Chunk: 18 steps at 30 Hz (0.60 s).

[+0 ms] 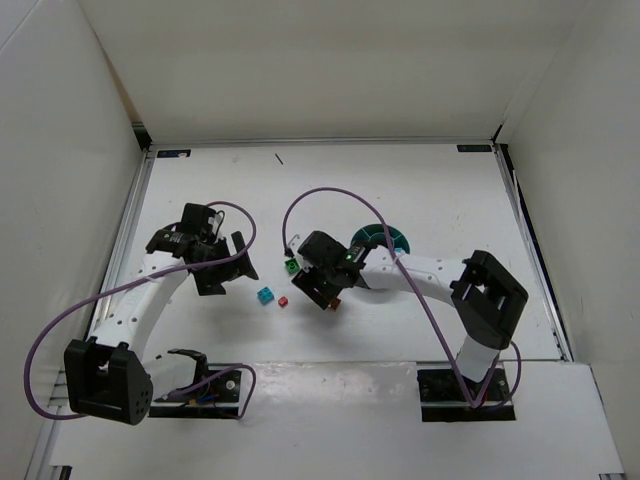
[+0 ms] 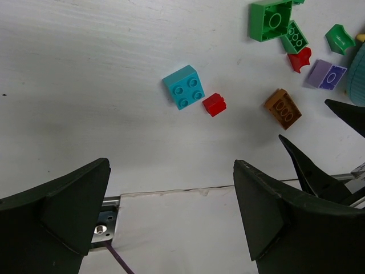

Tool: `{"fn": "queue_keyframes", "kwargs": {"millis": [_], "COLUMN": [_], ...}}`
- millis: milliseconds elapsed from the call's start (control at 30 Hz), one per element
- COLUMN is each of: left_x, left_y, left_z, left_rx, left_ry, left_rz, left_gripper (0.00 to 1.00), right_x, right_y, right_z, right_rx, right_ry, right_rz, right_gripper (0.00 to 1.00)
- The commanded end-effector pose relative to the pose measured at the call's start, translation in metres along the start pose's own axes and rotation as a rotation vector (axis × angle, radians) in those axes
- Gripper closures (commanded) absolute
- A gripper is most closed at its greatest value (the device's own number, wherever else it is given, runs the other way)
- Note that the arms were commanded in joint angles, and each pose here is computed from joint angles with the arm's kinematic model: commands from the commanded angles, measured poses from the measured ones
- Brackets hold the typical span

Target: Sort the legos into containers by color

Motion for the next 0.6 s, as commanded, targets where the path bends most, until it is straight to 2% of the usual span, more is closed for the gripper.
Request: {"fn": "queue_keyframes", "kwargs": {"millis": [0, 300, 567], "left_x": [0.000, 0.001, -0.001], "left_y": [-0.003, -0.002, -0.003], "left_z": [-0.002, -0.002, -0.006], "left_rx": [0.022, 0.022, 0.011], "left_ry": [-0.002, 0.002, -0.007], "left_rz": [-0.011, -0.015, -0.008], "left_gripper": [0.00, 0.00, 0.00], "right_x": [-0.023, -0.018, -0.004], "right_y": [-0.004, -0.008, -0.012], "right_z": [0.004, 0.022, 0.034], "right_rx": [-0.002, -0.022, -0.108], "right_ry": [-0.062, -0.033, -0.027], "right_rz": [-0.041, -0.068, -0.030], "right_gripper": [0.29, 0.30, 0.38]}}
Point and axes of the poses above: each gripper's point midway between its finger pads, its own z axis out along the fingers, its own y axis along the line the jaws close on, x = y × z, the point moved 2 cm from there along -z, back along the fingers, and after that the axes turned 10 degrees about -z, right-handed, at the moved point
